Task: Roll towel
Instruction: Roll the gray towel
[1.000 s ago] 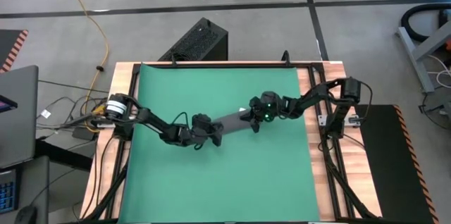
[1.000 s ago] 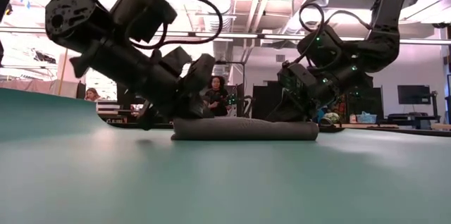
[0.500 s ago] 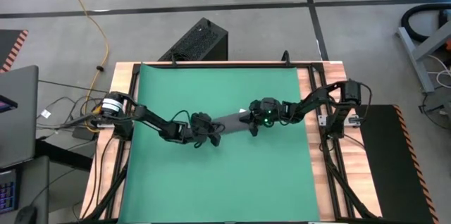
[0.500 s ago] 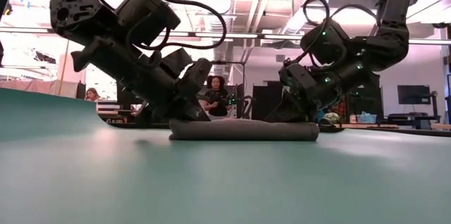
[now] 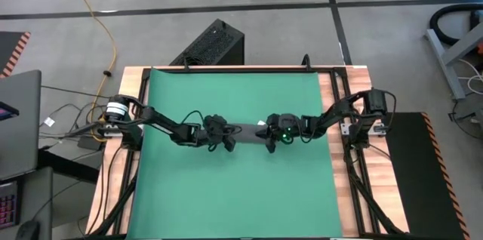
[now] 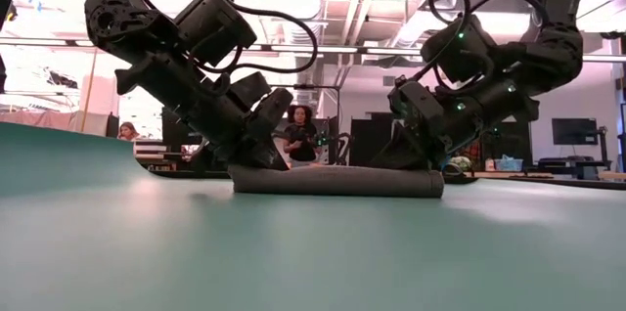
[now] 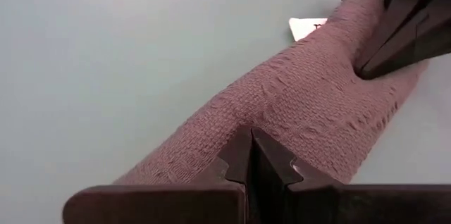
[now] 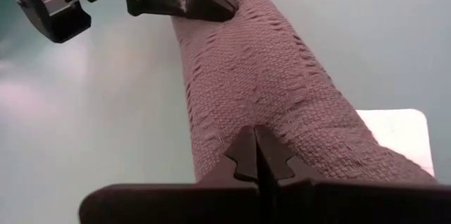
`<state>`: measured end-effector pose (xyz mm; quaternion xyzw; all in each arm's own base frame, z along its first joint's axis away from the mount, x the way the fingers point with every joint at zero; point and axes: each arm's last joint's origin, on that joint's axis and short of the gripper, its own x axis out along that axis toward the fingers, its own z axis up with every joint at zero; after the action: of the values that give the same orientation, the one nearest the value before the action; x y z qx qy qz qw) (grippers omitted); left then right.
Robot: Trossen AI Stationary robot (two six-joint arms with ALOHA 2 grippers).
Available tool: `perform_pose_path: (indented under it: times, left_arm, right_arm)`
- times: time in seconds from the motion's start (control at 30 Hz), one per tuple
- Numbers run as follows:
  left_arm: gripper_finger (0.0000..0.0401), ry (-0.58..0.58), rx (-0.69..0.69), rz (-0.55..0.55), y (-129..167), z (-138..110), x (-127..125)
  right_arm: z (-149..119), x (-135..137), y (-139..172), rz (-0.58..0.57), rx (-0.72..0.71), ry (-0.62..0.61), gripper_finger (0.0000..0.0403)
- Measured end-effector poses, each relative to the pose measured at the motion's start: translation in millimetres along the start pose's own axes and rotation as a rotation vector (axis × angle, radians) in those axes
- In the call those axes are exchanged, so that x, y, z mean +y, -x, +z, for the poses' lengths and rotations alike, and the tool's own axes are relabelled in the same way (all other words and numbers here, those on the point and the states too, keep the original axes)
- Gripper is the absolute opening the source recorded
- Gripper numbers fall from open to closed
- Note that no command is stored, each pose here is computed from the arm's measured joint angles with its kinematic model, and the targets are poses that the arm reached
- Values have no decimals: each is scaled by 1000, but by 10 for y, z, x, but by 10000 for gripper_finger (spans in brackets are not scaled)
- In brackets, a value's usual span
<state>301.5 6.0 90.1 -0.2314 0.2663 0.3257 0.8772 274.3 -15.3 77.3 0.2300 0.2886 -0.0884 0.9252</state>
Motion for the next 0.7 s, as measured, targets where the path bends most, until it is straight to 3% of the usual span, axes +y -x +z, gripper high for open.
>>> perform_pose_path:
  times: [0.7]
  left_arm:
    - [0,8,-1,-74,139,110,-51]
  right_arm:
    - [45,-7,3,28,-36,-3,4]
